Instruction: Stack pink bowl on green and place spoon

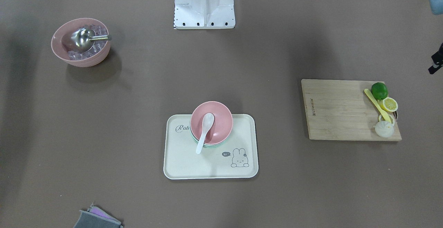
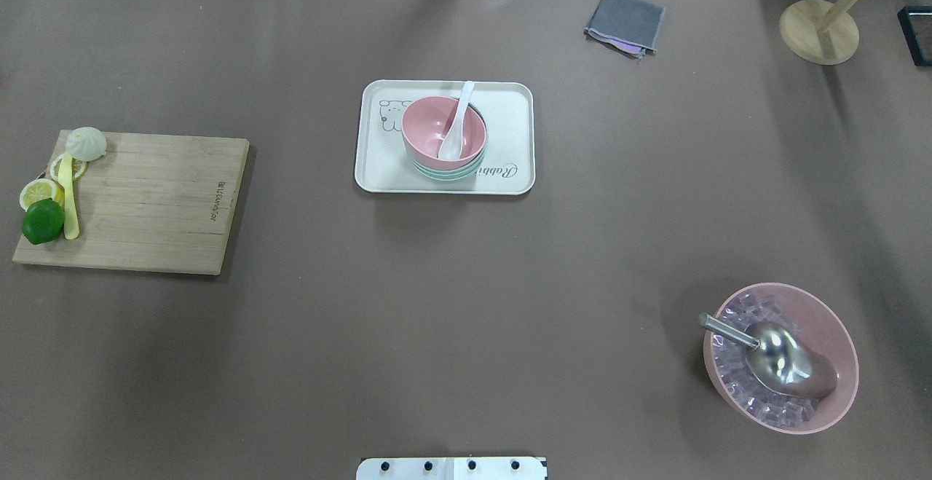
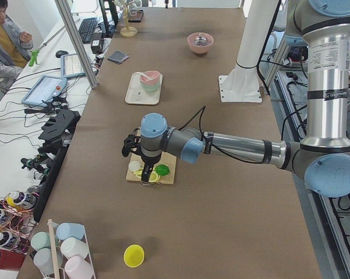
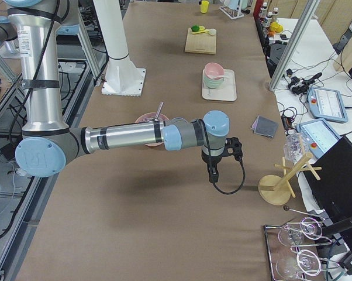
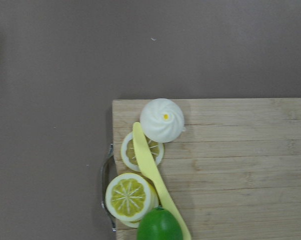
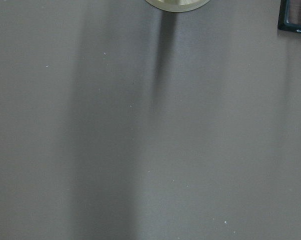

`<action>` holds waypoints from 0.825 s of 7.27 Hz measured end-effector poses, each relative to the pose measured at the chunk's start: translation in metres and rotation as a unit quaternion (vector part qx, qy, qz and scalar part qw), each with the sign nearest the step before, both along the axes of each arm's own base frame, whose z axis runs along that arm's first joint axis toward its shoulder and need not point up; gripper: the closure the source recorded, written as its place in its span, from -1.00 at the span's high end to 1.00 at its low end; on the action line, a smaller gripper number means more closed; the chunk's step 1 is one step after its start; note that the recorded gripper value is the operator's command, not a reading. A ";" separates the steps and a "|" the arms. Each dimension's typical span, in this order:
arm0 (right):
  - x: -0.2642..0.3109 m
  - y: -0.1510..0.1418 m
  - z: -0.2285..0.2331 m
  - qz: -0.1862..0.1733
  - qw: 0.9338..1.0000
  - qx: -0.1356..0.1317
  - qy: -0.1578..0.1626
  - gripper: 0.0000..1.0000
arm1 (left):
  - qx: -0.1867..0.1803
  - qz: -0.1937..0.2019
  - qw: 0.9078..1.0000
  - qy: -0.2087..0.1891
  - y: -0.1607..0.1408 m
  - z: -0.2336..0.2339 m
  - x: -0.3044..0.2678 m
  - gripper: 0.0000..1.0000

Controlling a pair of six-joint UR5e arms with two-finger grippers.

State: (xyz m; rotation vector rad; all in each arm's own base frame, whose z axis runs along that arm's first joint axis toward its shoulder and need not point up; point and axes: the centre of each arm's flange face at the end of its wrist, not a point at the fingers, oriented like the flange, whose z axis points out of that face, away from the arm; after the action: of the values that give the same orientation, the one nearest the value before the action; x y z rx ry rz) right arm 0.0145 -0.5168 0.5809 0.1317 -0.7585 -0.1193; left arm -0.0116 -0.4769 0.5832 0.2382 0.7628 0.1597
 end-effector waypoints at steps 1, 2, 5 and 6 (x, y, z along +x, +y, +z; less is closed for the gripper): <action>0.001 0.000 0.003 -0.003 1.000 0.002 0.005 1.00 | 0.006 0.009 0.999 -0.031 0.003 0.010 -0.015 0.96; 0.001 0.000 0.003 -0.005 1.000 0.004 0.008 1.00 | 0.003 0.011 0.998 -0.057 0.011 0.022 -0.025 0.96; 0.001 -0.001 -0.001 -0.007 1.000 0.007 0.010 1.00 | -0.012 0.008 0.998 -0.056 0.021 0.016 -0.027 0.96; -0.001 -0.003 0.000 -0.010 1.000 0.006 0.011 1.00 | -0.019 0.001 0.999 -0.051 0.017 0.007 -0.025 0.96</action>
State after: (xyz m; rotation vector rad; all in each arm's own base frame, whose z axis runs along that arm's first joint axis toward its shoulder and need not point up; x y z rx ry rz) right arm 0.0137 -0.5196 0.5813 0.1338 -0.7381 -0.1444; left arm -0.0370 -0.4598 0.5904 0.1927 0.6647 0.1577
